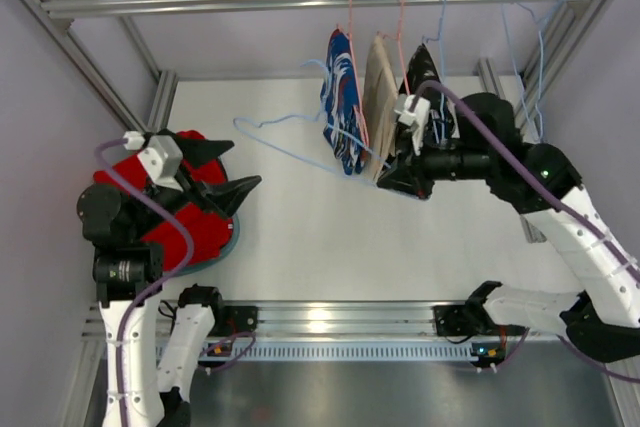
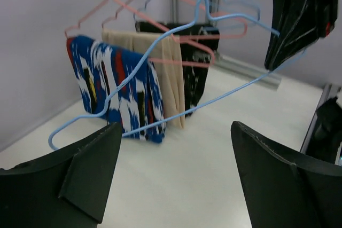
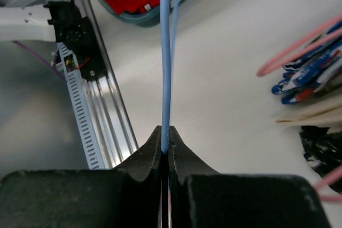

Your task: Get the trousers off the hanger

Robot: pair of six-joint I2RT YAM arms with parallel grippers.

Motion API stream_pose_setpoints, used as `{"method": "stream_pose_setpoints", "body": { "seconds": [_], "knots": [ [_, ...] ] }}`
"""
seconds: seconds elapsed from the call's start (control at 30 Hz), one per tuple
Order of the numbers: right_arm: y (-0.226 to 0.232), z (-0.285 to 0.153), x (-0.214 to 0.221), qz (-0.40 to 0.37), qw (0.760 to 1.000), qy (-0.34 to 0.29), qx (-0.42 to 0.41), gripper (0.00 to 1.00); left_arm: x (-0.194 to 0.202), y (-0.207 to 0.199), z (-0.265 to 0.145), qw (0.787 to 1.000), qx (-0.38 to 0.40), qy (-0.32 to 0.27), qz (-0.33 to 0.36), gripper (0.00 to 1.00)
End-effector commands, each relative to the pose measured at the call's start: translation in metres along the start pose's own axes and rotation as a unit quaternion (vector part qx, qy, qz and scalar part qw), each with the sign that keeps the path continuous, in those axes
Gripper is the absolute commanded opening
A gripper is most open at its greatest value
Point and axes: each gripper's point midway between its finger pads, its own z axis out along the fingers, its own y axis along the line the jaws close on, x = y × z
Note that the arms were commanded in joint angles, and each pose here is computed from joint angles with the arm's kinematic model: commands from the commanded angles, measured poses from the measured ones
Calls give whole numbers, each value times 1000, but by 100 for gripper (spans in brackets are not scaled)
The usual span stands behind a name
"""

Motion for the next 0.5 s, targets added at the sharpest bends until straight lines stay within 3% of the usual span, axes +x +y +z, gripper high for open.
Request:
{"method": "stream_pose_setpoints", "body": {
  "seconds": [0.0, 0.03, 0.2, 0.27, 0.37, 0.47],
  "knots": [
    [1, -46, -27, -8, 996, -85, 36, 0, -93, -11, -3, 988, -13, -148, -51, 91],
    [-1, -54, -29, -7, 994, -95, 47, 0, -102, -11, -3, 985, -16, -158, -74, 97],
    [-2, -120, -44, -4, 973, -184, 139, 0, -118, -7, -3, 977, -23, -187, -100, 98],
    [-12, -147, -45, 2, 954, -214, 210, 0, -112, -7, -4, 977, -25, -185, -99, 99],
    [-14, -198, -40, -1, 907, -255, 335, 0, -100, -1, -3, 977, -38, -183, -101, 99],
    [-3, -232, -13, 7, 864, -253, 434, 0, -94, -1, -3, 980, -37, -176, -90, 99]
  ]
}}
